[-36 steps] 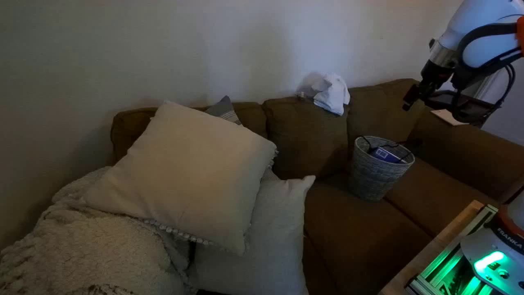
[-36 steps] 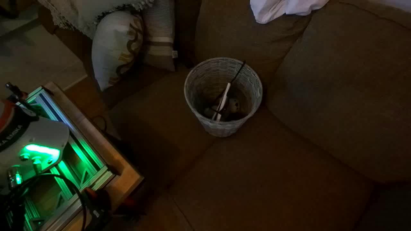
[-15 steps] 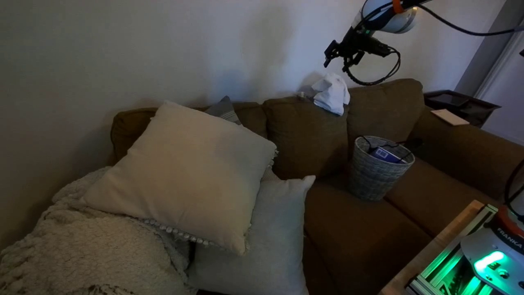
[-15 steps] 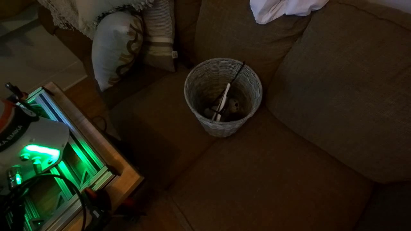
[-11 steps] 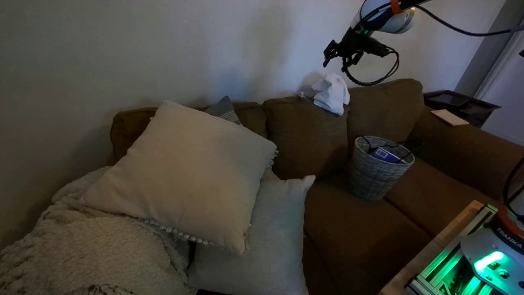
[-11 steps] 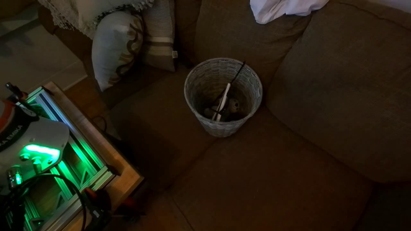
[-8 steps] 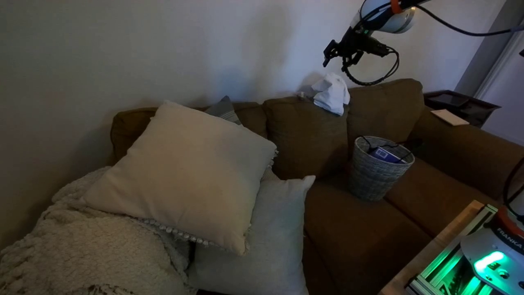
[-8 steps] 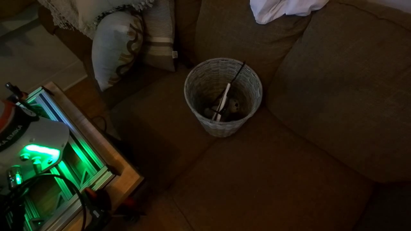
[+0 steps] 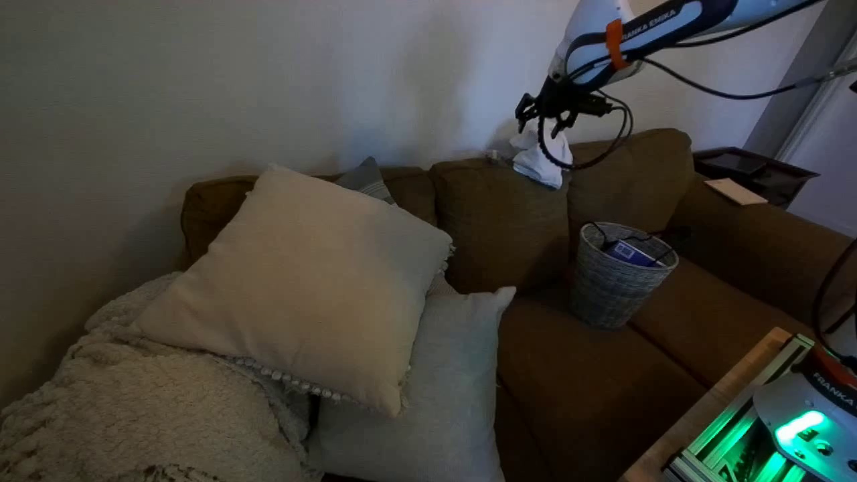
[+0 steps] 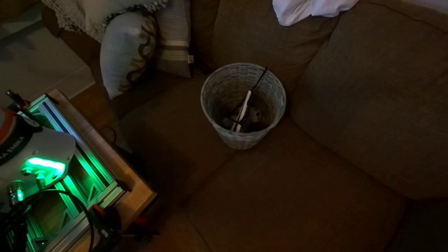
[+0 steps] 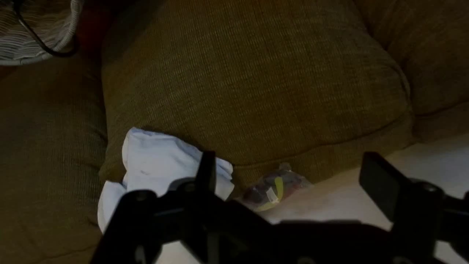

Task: Move the packet from the backrest of the couch to the basket

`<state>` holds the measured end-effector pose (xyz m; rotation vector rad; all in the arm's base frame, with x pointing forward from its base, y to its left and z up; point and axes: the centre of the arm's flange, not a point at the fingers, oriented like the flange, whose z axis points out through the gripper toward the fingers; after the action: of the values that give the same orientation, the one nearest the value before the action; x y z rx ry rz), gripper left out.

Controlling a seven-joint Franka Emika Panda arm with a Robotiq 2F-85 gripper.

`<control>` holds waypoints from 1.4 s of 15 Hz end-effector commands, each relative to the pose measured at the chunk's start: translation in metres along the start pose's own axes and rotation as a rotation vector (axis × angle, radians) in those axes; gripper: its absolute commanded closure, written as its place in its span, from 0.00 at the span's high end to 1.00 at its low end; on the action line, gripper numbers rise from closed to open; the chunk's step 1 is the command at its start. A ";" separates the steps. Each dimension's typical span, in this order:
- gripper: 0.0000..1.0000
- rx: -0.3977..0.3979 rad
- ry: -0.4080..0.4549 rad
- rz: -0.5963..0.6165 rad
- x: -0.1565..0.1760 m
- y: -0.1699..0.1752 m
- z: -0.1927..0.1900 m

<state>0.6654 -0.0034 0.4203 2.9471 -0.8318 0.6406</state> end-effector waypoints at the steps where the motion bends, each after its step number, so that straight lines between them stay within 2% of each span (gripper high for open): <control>1: 1.00 -0.058 0.016 0.025 0.035 -0.043 0.077; 4: 1.00 -0.021 0.018 -0.007 0.070 -0.064 0.111; 7: 1.00 -0.021 0.084 -0.058 0.104 -0.074 0.126; 10: 1.00 -0.090 0.169 -0.127 0.133 -0.075 0.141; 14: 1.00 -0.221 0.295 -0.218 0.159 -0.064 0.171; 16: 1.00 -0.285 0.342 -0.283 0.162 -0.061 0.193; 17: 1.00 -0.287 0.293 -0.258 0.162 -0.062 0.202; 18: 1.00 -0.241 0.291 -0.241 0.114 -0.034 0.162; 21: 1.00 -0.264 0.289 -0.256 0.109 -0.037 0.182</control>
<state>0.8382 -0.0483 0.2996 2.5805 -0.4631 0.8370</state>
